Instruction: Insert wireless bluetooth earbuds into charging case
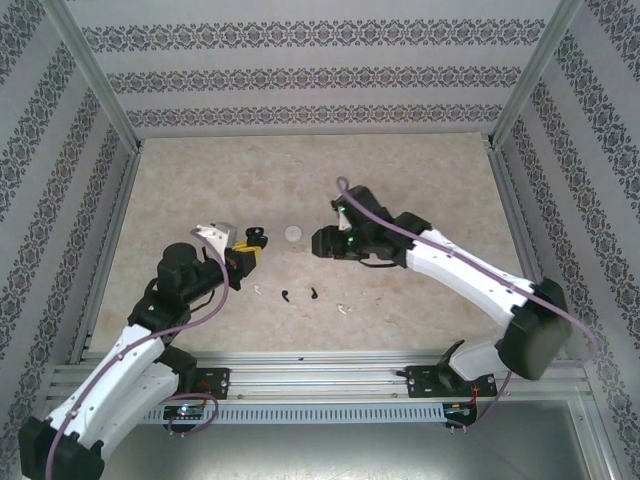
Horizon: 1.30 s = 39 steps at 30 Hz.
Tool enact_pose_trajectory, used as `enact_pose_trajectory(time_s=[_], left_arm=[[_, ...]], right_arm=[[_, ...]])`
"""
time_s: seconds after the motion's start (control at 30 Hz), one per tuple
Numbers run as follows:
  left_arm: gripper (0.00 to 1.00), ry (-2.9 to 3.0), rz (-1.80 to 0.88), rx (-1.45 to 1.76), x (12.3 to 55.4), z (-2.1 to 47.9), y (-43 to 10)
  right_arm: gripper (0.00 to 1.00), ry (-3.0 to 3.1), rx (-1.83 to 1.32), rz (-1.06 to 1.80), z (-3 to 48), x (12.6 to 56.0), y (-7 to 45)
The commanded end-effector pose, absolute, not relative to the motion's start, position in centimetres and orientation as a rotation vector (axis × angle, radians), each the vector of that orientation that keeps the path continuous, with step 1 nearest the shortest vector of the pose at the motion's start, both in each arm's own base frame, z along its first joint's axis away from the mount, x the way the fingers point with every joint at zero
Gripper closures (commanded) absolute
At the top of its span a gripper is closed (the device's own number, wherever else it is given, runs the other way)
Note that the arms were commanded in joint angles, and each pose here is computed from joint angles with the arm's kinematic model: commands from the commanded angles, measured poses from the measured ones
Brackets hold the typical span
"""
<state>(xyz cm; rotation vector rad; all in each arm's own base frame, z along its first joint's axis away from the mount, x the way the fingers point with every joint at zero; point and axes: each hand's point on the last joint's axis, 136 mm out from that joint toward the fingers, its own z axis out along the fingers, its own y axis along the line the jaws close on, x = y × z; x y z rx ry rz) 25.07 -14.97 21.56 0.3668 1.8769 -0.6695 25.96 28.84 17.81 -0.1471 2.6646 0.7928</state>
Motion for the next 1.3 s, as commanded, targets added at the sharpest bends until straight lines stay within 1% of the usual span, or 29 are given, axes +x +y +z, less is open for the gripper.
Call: enact_pose_trajectory(time_s=[0.0, 0.23, 0.3, 0.5, 0.57, 0.97, 1.13, 1.27], left_arm=[[1.00, 1.920, -0.541, 0.316, 24.4, 20.1, -12.8], [1.00, 1.885, -0.498, 0.290, 22.6, 20.4, -11.3], [1.00, 1.881, -0.492, 0.277, 22.3, 20.7, -11.0], [1.00, 1.911, -0.419, 0.204, 22.3, 20.4, -9.4], [1.00, 1.918, -0.397, 0.178, 22.3, 20.2, -8.9], [1.00, 1.916, -0.396, 0.159, 22.1, 20.0, -8.6], [1.00, 1.916, -0.408, 0.159, 22.0, 20.0, -8.8], [1.00, 1.915, -0.415, 0.165, 22.0, 20.0, -8.9]], right_arm=[[0.54, 2.741, -0.131, 0.679, 15.6, 25.6, 30.0], [0.57, 2.875, -0.277, 0.515, 11.4, 24.1, 34.6], [0.60, 2.896, -0.301, 0.472, 10.3, 23.7, 35.8], [0.72, 2.924, -0.339, 0.442, 8.2, 23.0, 38.4], [0.73, 2.935, -0.348, 0.425, 7.6, 22.7, 38.9], [0.73, 3.020, -0.362, 0.275, 4.3, 22.3, 38.6], [0.67, 3.043, -0.372, 0.252, 3.6, 22.2, 38.8], [0.67, 3.050, -0.385, 0.234, 3.2, 22.4, 39.0]])
